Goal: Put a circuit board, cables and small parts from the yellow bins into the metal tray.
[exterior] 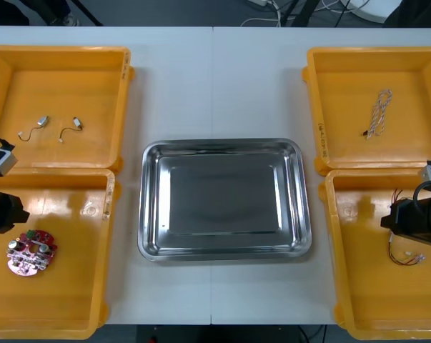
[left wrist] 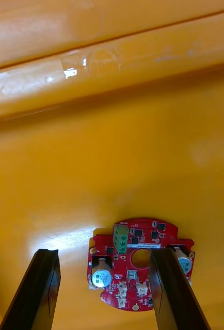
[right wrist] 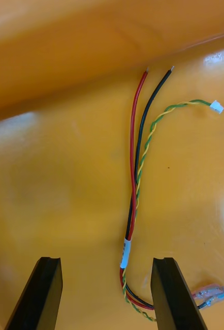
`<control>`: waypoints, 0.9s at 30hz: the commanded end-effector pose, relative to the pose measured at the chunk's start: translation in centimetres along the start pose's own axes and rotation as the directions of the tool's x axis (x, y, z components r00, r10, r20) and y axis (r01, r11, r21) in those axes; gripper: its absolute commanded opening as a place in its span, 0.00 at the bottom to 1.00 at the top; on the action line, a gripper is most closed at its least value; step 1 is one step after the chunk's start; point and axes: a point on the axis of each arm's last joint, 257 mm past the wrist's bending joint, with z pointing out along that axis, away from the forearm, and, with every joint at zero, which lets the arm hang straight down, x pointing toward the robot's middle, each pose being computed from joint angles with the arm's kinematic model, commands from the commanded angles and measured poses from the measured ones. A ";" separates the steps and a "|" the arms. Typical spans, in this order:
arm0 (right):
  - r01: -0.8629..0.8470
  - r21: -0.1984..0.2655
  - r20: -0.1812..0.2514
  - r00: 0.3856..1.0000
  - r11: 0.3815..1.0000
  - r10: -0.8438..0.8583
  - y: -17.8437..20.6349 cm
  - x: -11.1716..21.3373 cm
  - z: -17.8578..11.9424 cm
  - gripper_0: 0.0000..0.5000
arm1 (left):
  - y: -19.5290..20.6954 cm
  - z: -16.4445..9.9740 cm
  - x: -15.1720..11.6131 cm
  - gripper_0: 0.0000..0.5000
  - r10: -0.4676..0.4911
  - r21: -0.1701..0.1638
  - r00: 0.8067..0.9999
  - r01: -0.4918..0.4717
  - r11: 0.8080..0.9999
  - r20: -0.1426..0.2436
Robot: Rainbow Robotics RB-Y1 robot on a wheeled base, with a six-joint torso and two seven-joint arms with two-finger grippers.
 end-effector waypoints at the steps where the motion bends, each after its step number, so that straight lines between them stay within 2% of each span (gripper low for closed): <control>1: -0.004 0.022 -0.007 1.000 1.000 0.004 -0.3 0.8 1.2 1.00 | 0.7 0.6 1.1 1.00 0.186 -0.036 0.982 -0.187 0.982 -0.018; 11: 0.017 0.068 -0.008 1.000 0.998 -0.017 -1.1 1.2 1.9 1.00 | -0.3 2.1 2.2 1.00 0.202 -0.020 0.979 -0.202 0.979 -0.013; 17: 0.026 0.093 -0.017 1.000 0.995 -0.025 -1.5 1.7 2.2 1.00 | -0.1 2.4 2.9 1.00 0.203 -0.023 0.979 -0.204 0.979 -0.018; 21: 0.027 0.093 -0.018 1.000 0.995 -0.026 -1.4 1.7 2.3 1.00 | -0.1 2.8 3.6 1.00 0.209 -0.022 0.977 -0.210 0.977 -0.033; 27: 0.027 0.093 -0.018 1.000 0.995 -0.026 -1.4 1.7 2.3 1.00 | 0.0 3.5 4.1 1.00 0.207 -0.022 0.978 -0.208 0.978 -0.023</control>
